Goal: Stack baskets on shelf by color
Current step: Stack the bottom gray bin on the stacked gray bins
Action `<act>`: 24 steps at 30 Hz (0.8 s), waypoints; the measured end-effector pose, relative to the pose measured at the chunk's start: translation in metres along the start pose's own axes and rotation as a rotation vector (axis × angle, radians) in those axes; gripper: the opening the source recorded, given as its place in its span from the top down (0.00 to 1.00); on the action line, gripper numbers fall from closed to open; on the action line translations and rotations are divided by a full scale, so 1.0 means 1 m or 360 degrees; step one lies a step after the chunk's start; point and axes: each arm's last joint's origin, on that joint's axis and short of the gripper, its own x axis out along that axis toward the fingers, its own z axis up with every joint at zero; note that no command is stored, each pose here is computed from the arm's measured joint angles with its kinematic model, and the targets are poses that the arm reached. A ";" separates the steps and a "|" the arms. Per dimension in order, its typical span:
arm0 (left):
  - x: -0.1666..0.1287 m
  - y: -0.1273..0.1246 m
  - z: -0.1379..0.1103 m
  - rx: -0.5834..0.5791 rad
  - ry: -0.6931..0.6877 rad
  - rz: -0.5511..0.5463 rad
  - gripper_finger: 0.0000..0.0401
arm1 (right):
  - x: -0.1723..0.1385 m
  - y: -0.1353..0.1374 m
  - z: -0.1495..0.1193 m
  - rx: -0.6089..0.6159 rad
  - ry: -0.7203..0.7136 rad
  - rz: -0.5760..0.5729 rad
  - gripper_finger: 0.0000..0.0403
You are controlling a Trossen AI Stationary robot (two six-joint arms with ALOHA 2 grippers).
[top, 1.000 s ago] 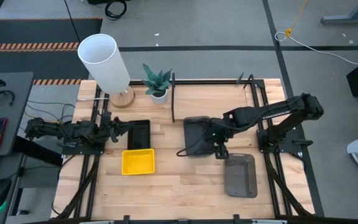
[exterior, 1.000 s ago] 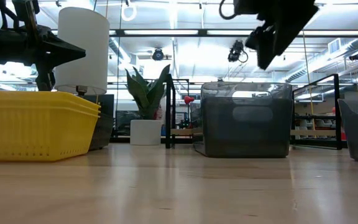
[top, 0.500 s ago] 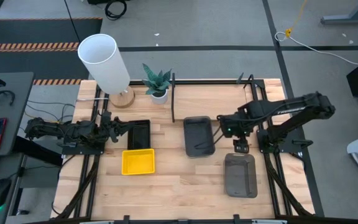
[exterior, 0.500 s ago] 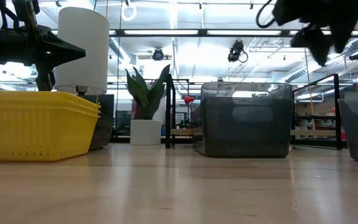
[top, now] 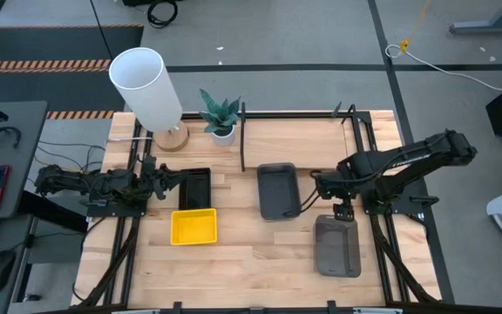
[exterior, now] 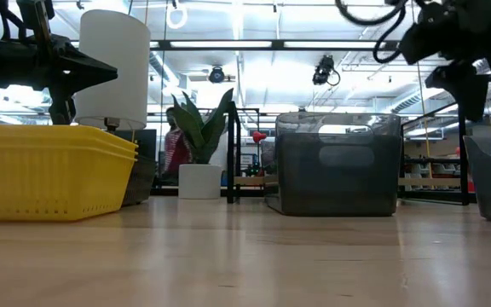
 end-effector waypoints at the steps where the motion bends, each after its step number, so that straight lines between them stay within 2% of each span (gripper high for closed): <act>1: 0.000 0.000 0.000 0.0000 0.0000 -0.0001 0.90 | -0.001 0.001 0.000 -0.0010 -0.0003 0.0003 0.24; 8: 0.000 0.000 0.000 0.0000 0.0000 -0.0001 0.92 | -0.009 0.006 0.001 -0.0066 -0.0045 0.0024 0.25; 16: 0.000 0.000 0.000 0.0000 0.0000 -0.0001 0.90 | 0.025 0.008 -0.006 -0.0112 -0.0025 0.0040 0.26; 24: 0.000 0.000 0.000 0.0000 0.0000 0.0000 0.92 | 0.028 0.010 -0.012 -0.0273 0.0093 0.0126 0.28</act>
